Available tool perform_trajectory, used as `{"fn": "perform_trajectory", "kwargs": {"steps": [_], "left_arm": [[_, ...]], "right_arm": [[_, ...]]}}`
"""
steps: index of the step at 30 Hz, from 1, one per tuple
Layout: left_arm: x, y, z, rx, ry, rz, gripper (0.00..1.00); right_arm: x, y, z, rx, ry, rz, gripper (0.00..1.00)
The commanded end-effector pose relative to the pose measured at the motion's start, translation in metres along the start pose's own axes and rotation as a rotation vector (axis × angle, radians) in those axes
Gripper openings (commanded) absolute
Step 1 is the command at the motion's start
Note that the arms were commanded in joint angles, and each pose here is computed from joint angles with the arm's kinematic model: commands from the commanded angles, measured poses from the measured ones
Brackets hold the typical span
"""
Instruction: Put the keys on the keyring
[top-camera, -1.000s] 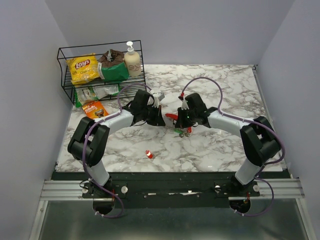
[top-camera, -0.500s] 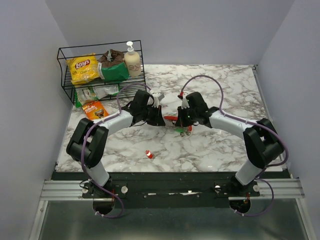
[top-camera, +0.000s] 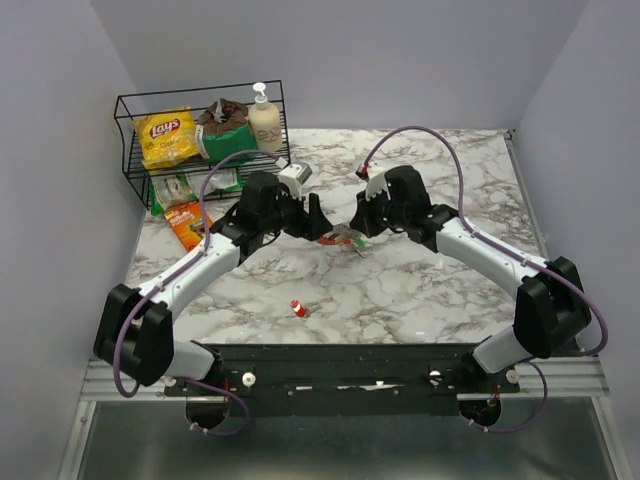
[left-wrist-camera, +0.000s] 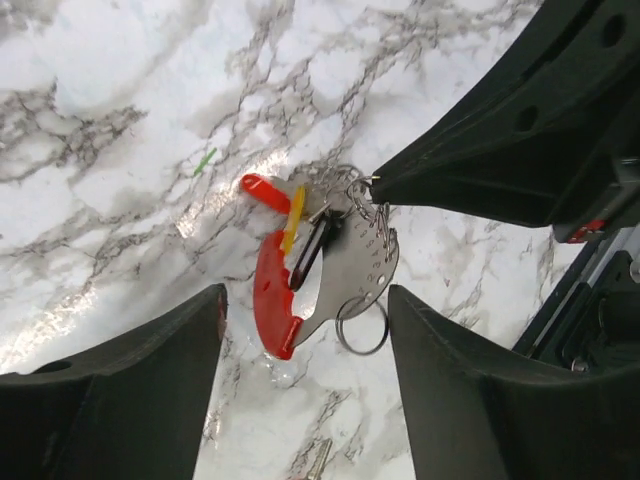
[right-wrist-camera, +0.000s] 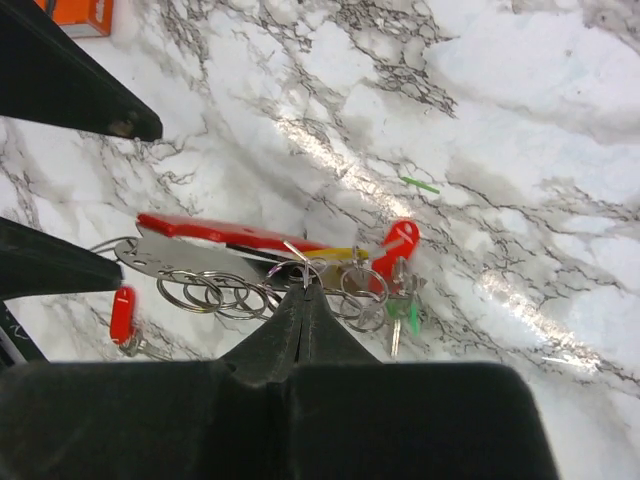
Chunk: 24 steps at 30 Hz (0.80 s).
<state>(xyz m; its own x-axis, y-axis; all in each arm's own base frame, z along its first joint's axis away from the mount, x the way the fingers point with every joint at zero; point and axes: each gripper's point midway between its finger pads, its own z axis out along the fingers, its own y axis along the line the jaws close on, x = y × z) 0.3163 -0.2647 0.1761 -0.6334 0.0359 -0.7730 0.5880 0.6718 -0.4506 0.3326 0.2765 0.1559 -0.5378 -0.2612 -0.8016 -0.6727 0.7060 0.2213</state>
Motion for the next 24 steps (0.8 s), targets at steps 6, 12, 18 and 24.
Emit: {"fn": "perform_trajectory", "kwargs": {"steps": [6,12,18,24], "left_arm": [[-0.052,-0.020,-0.038,0.009,-0.194,0.093,0.80],[-0.062,-0.028,-0.044,0.032,-0.206,0.120,0.80],[-0.061,-0.037,-0.037,0.104,-0.188,0.117,0.72],[-0.062,-0.051,-0.030,0.215,-0.213,0.121,0.54]], "right_arm": [[-0.058,0.025,-0.035,-0.107,-0.171,-0.203,0.01],[-0.068,0.042,-0.047,-0.190,-0.217,-0.294,0.01],[-0.063,0.063,-0.059,-0.298,-0.257,-0.343,0.01],[-0.055,0.068,-0.060,-0.339,-0.257,-0.341,0.01]]}}
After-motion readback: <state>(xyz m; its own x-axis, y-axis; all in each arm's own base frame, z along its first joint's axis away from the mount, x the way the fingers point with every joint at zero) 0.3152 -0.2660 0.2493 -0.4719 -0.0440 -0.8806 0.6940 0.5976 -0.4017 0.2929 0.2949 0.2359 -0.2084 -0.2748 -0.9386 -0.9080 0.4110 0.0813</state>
